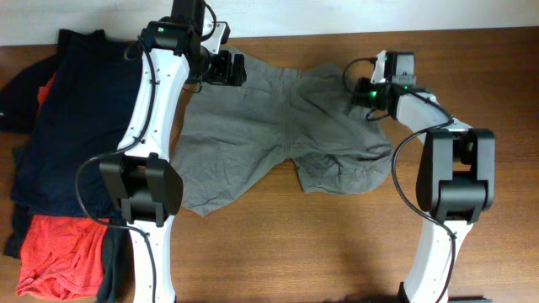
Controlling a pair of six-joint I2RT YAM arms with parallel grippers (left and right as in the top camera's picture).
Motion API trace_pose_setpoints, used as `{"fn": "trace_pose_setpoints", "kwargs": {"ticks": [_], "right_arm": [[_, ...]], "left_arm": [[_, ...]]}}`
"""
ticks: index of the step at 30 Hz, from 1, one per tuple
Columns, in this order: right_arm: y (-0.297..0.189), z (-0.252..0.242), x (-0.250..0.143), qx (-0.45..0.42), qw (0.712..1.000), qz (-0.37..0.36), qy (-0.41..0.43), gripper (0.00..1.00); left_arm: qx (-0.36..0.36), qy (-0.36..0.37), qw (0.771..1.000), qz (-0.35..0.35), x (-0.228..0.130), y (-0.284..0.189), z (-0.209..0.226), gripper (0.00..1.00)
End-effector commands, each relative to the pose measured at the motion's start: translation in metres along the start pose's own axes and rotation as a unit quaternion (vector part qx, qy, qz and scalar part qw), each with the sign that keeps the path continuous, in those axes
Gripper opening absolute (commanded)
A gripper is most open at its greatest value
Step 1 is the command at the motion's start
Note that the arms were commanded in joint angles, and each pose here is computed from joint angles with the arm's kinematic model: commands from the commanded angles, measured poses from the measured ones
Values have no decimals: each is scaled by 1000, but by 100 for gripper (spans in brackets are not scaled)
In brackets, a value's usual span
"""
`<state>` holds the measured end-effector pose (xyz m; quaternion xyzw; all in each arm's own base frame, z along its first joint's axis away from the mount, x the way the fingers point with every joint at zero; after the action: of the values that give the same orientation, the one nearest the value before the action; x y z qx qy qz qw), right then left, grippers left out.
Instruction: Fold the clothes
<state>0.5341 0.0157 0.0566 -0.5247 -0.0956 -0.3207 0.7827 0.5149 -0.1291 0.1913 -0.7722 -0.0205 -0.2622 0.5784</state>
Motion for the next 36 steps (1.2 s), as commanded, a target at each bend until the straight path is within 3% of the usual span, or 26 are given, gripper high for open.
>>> {"fn": "trace_pose_setpoints", "kwargs": {"ticks": [1,10,11,13,14,23,30,36], "right_arm": [[-17,28,43,34,999,-34,-7,4],[-80,60,133,40,989,-138,-37,4],[-85,57,141,31,987,-154,-36,11],[-89,54,147,25,986,-164,-34,78],[-90,52,147,25,986,-162,-33,99],[-150,42,131,-7,997,-72,10,99],[-212,58,67,-18,997,81,-10,99],[-221,76,11,-58,979,188,-52,100]], "left_arm": [[4,5,1000,5,-2,3,3,99],[4,5,1000,4,-2,3,3,99],[4,5,1000,4,-2,3,3,99],[4,5,1000,5,-2,3,4,99],[4,5,1000,4,-2,3,4,99],[17,5,1000,6,-2,3,8,99],[17,5,1000,5,-2,3,8,99],[8,-15,1000,-5,-1,-5,20,99]]}}
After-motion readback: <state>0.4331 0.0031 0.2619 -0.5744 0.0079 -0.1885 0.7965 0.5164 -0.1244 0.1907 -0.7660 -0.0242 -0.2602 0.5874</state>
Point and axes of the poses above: each gripper's point midway between its finger pads, its own y axis out along the fingers, its own z axis along the line the jaws close on, x = y × z, the point moved 4 cm from there along -y, back along the fingers, and after that the axes turned 8 degrees about y, right-handed, at the moved point
